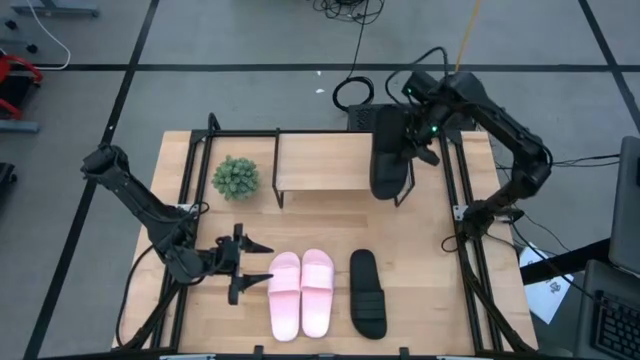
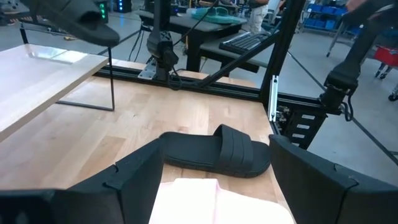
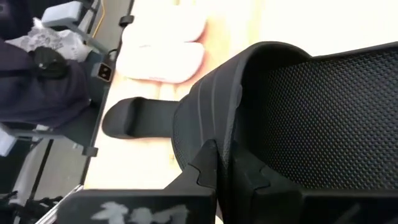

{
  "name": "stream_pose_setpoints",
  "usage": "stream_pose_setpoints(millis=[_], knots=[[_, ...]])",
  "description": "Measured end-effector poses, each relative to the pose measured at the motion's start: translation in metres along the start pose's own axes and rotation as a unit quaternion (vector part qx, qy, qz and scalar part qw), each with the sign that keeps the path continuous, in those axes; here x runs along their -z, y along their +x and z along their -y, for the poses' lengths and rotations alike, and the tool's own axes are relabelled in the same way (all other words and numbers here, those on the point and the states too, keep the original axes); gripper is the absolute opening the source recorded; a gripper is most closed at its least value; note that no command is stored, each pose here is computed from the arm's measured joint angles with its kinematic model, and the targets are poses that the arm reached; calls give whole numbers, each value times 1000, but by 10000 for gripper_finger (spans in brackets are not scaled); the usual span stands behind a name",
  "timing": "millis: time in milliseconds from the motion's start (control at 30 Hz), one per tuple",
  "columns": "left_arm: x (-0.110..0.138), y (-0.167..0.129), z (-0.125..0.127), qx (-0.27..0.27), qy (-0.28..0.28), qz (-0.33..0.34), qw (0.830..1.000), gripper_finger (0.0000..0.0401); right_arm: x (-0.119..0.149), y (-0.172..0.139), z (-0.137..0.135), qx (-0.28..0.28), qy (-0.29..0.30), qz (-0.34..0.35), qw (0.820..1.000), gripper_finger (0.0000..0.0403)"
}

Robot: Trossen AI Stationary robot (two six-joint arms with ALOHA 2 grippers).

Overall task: Pick and place slides into the shelf
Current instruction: Put the right black slipper on the shelf

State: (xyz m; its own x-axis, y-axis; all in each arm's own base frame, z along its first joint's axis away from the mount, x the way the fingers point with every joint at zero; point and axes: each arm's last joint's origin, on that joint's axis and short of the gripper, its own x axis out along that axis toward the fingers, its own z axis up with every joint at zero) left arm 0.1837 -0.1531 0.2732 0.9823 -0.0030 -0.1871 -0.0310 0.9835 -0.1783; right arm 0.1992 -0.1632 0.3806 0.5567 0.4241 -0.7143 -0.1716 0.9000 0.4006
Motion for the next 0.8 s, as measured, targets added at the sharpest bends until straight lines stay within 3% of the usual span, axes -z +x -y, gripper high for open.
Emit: stream_pose_setpoints(millis=[267, 567, 800], knots=[[-9, -7, -4, 4, 14, 14, 1000, 294, 3, 3, 23, -5, -1, -3, 1000, 2], [-10, -9, -5, 4, 8, 16, 1000, 294, 10, 9, 55, -15, 42, -4, 999, 2], [-8, -9, -6, 1, 28, 6, 1000, 294, 15, 3, 62, -18, 67, 12, 998, 2]])
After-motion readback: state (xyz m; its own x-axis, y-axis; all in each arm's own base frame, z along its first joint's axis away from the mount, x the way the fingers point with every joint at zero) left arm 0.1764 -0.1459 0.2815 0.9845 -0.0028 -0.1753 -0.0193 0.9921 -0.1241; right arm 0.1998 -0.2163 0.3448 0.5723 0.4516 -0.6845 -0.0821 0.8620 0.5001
